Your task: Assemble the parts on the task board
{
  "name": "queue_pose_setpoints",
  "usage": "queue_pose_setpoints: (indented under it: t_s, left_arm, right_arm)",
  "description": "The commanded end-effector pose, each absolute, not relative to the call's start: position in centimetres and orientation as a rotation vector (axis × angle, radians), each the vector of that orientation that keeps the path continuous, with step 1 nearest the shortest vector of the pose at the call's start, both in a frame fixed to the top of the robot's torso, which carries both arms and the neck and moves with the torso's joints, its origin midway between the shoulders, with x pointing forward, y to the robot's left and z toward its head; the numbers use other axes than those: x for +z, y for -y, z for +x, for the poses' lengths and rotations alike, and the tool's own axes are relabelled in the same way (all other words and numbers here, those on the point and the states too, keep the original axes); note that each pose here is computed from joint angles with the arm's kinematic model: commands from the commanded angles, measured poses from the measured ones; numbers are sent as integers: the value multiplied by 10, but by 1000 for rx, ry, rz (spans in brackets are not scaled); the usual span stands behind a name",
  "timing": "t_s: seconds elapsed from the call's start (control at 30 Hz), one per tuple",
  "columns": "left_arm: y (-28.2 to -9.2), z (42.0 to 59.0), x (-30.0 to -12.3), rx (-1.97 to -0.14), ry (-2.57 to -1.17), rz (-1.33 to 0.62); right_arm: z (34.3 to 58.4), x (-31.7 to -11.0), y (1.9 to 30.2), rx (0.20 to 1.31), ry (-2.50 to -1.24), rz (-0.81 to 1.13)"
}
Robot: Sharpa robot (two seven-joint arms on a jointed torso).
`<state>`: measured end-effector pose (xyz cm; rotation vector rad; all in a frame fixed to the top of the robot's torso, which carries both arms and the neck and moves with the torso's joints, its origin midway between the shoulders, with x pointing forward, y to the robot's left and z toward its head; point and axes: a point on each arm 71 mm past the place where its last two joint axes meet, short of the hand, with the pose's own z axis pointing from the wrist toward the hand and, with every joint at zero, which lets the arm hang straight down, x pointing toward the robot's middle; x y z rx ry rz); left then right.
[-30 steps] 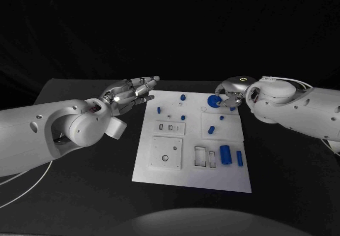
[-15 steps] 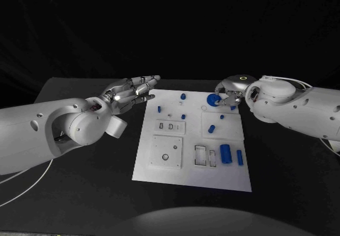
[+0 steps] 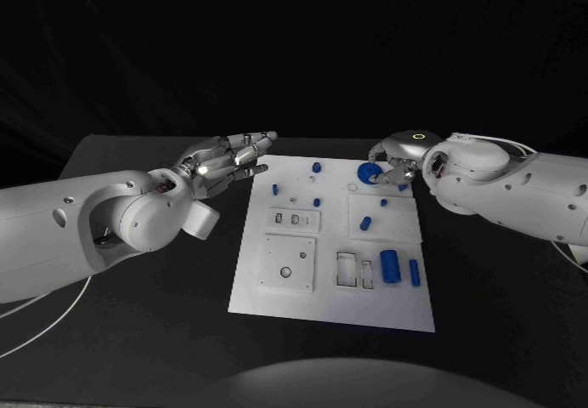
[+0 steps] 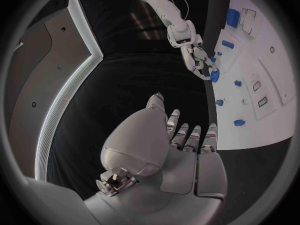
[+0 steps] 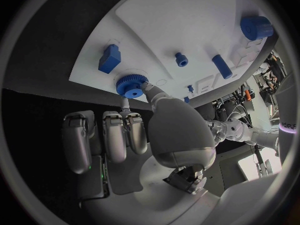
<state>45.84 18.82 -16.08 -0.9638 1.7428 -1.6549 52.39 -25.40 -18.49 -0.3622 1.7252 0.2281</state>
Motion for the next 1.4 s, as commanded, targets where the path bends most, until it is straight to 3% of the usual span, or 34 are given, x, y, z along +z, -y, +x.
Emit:
queue_pose_setpoints:
  t_s: [0.03,0.53,0.9,1.4]
  left_arm:
    - [-186,457,-160,-1678,-1754,-948]
    - [-184,457,-161,-1682,-1764,-946]
    - [-184,457,-161,-1683,-1765,-947]
    - [-186,457,-162,-1680,-1767,-951]
  right_arm:
    - [523,-185,252,244,-1712,-383]
    - [524,-188,252,239,-1736,-380]
    - [524,-184,253,255,-1687,-360]
    - [516,-168,241,338,-1621,-354]
